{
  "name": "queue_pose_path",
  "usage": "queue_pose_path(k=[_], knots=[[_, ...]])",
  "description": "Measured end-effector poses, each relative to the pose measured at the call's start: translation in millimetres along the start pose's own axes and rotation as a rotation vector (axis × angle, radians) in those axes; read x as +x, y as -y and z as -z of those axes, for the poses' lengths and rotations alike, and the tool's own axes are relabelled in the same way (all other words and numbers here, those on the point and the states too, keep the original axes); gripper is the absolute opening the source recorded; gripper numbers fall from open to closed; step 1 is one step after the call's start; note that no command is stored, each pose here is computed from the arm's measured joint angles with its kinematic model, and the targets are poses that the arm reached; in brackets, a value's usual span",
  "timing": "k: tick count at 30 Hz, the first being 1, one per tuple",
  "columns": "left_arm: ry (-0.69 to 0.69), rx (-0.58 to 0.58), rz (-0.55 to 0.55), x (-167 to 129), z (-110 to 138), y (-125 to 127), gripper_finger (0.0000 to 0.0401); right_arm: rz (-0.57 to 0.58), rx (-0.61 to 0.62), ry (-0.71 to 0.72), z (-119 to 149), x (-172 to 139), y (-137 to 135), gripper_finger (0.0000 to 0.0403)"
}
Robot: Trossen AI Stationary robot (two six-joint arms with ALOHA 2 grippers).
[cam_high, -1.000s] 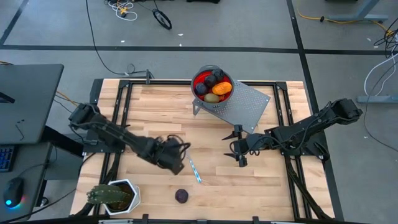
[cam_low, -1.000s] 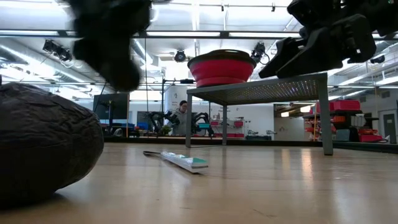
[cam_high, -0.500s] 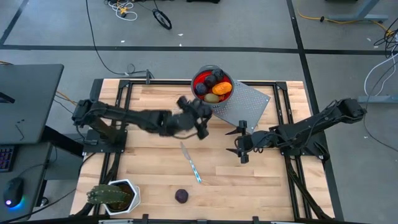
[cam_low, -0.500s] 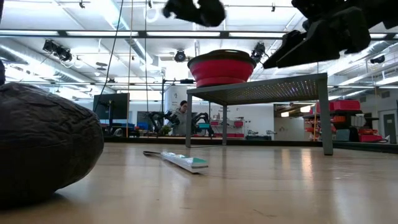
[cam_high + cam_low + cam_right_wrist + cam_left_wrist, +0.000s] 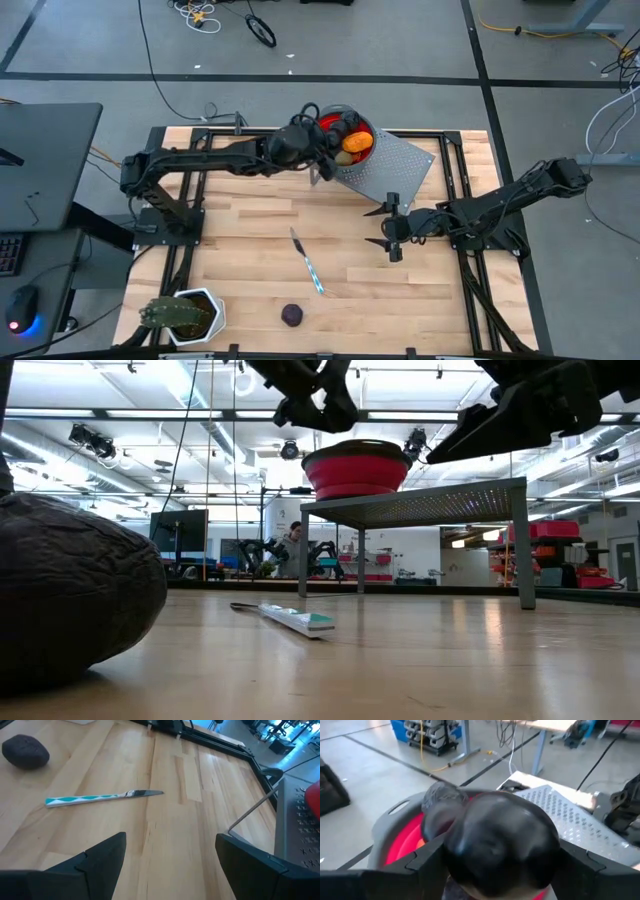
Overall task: Pick & Place Fruit
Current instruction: Put the mangosteen into the red strainer bowl
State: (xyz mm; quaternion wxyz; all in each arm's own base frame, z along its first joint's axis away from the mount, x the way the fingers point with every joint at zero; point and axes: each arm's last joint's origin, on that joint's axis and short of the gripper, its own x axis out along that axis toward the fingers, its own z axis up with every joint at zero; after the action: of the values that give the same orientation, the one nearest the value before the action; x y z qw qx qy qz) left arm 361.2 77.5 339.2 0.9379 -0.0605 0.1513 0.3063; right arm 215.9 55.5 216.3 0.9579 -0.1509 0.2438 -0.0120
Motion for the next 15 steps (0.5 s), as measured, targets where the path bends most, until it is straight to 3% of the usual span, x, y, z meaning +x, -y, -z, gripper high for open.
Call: queue_pose_path(k=[10,15], knots=[[0.067,-0.025,0.038,5.7,24.5,7.5,0.0282,0.000,-0.001,-0.002,0.2,0.0,0.0,0.0318],[0.101,-0.047,0.053,8.8,23.2,9.2,0.0284,0.000,-0.001,-0.002,0.2,0.0,0.0,0.0318]])
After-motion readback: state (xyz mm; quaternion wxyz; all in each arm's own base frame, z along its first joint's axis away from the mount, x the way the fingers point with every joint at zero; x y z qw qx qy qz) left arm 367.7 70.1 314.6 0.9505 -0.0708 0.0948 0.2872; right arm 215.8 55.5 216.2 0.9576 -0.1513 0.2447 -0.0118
